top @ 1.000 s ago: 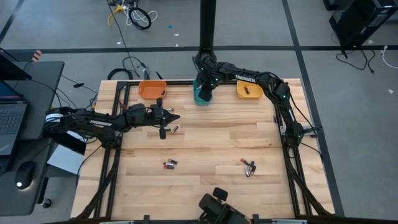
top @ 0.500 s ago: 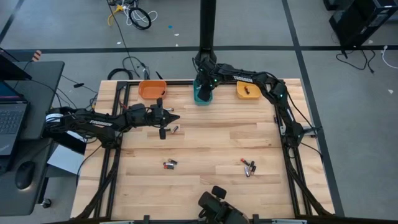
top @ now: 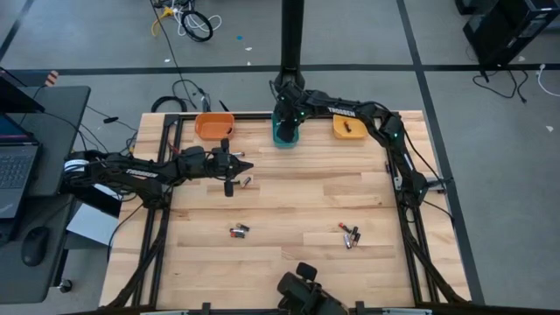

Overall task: Sort batteries
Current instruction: Put the brown-black battery in the orange bin

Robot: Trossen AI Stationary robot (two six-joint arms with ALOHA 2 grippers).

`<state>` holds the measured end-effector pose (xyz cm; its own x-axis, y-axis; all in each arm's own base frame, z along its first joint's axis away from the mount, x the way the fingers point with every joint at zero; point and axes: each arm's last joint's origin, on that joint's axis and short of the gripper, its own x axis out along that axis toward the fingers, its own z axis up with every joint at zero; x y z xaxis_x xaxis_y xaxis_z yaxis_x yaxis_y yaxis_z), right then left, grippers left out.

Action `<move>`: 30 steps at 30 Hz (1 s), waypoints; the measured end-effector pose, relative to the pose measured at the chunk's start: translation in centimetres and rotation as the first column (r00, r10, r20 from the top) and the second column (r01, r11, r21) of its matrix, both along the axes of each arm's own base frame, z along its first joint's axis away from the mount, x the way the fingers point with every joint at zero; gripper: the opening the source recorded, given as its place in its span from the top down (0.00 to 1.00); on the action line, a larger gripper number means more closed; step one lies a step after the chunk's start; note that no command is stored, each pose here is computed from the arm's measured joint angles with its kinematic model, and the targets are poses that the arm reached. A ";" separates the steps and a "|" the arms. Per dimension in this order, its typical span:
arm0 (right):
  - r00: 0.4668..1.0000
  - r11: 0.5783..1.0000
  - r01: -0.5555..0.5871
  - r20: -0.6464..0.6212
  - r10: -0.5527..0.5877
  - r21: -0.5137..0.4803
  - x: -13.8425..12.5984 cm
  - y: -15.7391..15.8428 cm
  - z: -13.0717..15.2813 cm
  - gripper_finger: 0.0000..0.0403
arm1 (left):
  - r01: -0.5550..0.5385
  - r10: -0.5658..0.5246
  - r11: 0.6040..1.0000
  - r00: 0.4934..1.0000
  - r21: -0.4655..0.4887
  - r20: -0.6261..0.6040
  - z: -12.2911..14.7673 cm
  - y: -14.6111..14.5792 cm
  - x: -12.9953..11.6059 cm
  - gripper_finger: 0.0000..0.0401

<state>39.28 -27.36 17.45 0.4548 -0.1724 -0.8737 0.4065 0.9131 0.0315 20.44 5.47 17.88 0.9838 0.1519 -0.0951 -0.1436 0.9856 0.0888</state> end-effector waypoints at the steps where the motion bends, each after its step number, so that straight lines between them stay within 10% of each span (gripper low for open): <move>1: 1.000 1.000 -0.003 -0.002 0.003 -0.006 0.0 0.1 0.4 0.61 | 0.000 0.000 1.000 1.000 0.000 0.000 0.0 0.0 0.0 0.99; 11: 0.997 0.992 -0.071 -0.019 0.069 -0.102 -3.1 4.6 8.6 0.97 | 0.001 -0.002 1.000 1.000 -0.007 -0.025 -0.3 0.0 0.0 0.99; 23: 0.978 0.988 0.149 -0.140 -0.153 -0.039 -12.9 14.2 8.2 0.98 | 0.005 -0.005 1.000 0.999 0.003 -0.040 -0.4 0.0 0.0 0.99; 30: 0.876 0.896 0.441 -0.247 -0.414 0.061 -19.6 17.6 4.9 0.90 | 0.006 -0.006 1.000 0.999 0.010 -0.039 -0.4 0.0 0.0 0.99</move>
<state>19.69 -9.80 22.38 0.1512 -0.2012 -0.9678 0.7645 0.6444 -0.0146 20.41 5.45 17.52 0.9802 0.1473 -0.1322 -0.1341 0.9855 0.1040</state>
